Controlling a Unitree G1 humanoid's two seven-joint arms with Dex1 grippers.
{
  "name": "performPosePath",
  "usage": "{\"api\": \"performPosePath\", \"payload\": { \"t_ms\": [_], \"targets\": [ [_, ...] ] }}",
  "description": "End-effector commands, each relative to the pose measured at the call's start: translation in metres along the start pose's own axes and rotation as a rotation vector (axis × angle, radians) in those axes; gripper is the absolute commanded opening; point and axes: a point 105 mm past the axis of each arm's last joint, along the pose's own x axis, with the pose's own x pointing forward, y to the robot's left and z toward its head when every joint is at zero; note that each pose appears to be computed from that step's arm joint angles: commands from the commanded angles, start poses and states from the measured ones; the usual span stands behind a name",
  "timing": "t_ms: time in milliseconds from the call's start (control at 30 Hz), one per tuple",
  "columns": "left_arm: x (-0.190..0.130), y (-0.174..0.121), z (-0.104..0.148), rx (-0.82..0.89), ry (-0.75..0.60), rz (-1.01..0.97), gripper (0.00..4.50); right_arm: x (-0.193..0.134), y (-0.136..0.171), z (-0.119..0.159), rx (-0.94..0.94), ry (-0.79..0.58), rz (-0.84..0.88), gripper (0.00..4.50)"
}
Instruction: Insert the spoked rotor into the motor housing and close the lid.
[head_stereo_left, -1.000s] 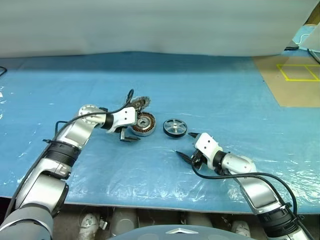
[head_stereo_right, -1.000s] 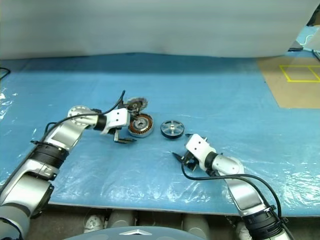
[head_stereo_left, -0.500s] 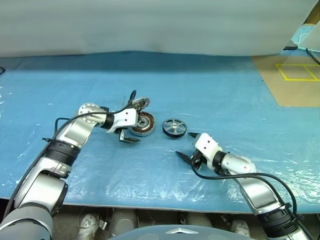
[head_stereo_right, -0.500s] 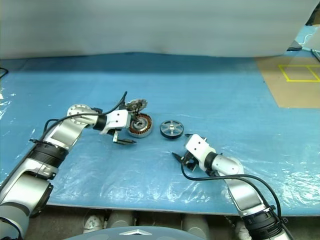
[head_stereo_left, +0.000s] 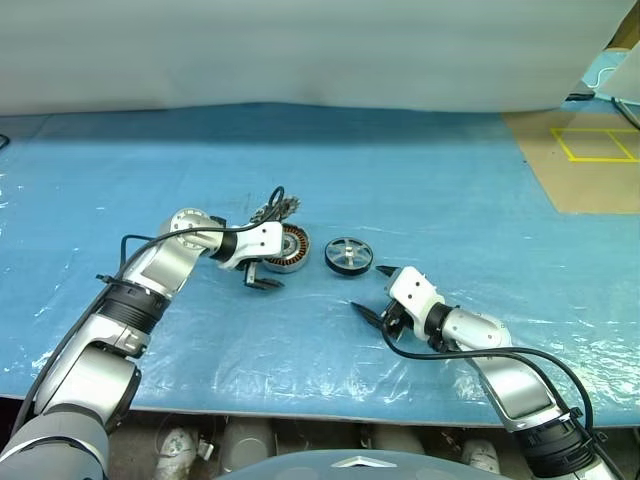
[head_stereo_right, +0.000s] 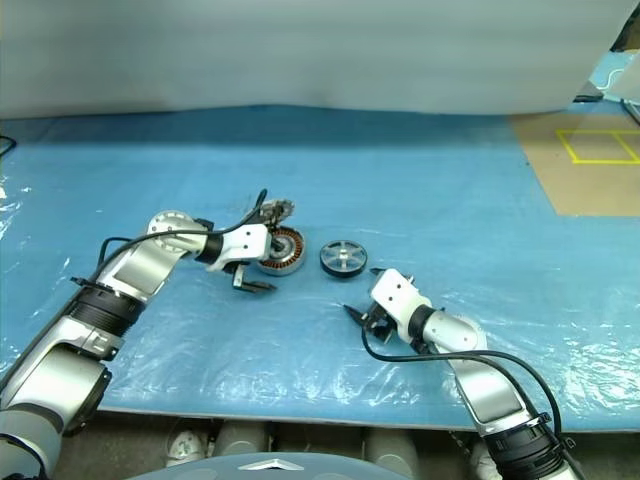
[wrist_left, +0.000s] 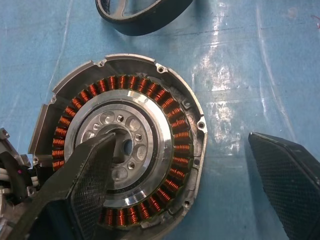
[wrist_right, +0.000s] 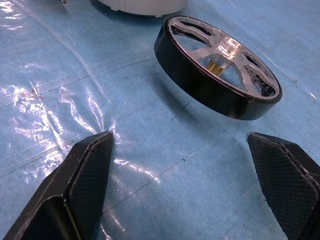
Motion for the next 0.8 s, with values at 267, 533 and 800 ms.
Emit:
{"api": "performPosePath", "payload": {
  "t_ms": [267,533,800],
  "targets": [
    [-0.0103,-0.0001,0.0049,-0.055,0.015,-0.026,4.45,-0.0013,0.0049,-0.0107,0.012,0.043,-0.001,4.50],
    [-0.0126,0.0040,0.0064,-0.071,0.019,-0.031,4.45,0.0006,0.0042,-0.0108,0.011,0.041,-0.001,4.50],
    [-0.0100,-0.0004,0.0023,-0.044,0.029,-0.046,4.45,0.0000,0.0044,-0.0116,0.014,0.043,-0.006,4.50]
  ]
}}
